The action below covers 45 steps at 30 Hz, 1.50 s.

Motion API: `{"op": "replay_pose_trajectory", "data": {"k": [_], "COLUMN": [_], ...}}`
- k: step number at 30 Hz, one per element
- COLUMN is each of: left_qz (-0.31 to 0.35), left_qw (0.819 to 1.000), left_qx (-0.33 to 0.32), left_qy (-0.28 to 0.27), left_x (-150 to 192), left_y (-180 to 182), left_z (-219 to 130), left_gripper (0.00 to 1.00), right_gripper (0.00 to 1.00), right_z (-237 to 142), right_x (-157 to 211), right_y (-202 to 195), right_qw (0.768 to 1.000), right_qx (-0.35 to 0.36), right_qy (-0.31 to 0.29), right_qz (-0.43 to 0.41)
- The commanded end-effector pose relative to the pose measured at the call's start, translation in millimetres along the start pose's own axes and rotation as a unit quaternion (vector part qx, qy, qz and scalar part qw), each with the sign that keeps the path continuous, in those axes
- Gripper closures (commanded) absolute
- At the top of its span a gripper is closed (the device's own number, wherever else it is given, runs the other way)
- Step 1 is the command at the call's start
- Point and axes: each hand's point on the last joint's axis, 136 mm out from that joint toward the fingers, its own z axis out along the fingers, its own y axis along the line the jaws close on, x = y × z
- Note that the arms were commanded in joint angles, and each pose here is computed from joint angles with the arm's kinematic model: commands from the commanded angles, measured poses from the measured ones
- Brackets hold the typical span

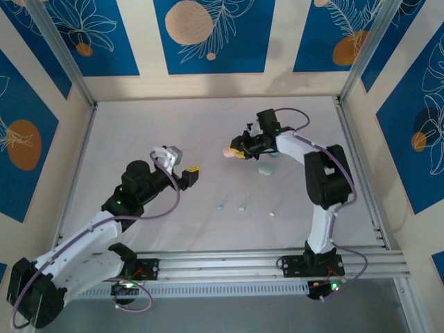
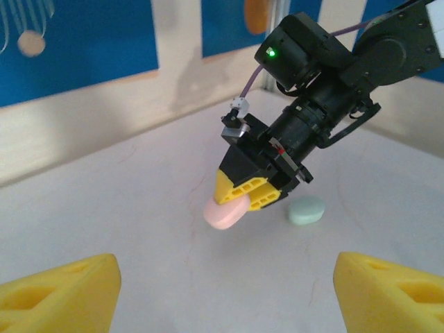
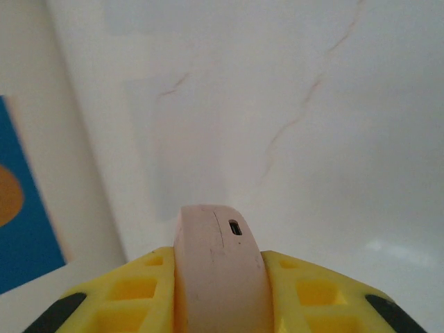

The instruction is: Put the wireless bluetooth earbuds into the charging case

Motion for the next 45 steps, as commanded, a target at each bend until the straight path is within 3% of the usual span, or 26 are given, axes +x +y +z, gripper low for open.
{"op": "replay_pose_trajectory", "data": {"k": [1,13,18,29,35,40,45], "left_qz": [-0.018,-0.028,-0.026,-0.030,-0.030,-0.034,-0.040], "left_qw": [0.998,0.998,0.998,0.998,0.998,0.998,0.998], "left_qx": [-0.045,-0.035,-0.037,-0.025,-0.023,-0.016,-0.006], "left_qy": [0.041,0.051,0.049,0.050,0.049,0.048,0.046], "left_x": [8,2,2,-1,-1,1,0], "left_y": [13,10,10,7,6,5,2], "left_z": [-13,-15,-15,-9,-8,-3,3], "left_gripper": [0.20,0.19,0.19,0.18,0.17,0.16,0.16], "right_gripper": [0.77,0.73,0.63,0.42,0.40,0.40,0.39], "right_z": [13,69,65,25,-34,-73,-82], "right_x": [-16,-31,-26,-22,-19,-20,-19], "right_y": [8,-27,-36,-35,-24,-65,-102], "right_qw": [1.000,0.998,0.996,0.986,0.969,0.968,0.970], "right_qx": [0.009,0.059,0.085,0.152,0.183,0.188,0.201], "right_qy": [-0.005,0.022,0.017,-0.007,-0.058,-0.069,-0.043], "right_qz": [-0.029,-0.014,-0.018,-0.064,-0.154,-0.150,-0.130]}}
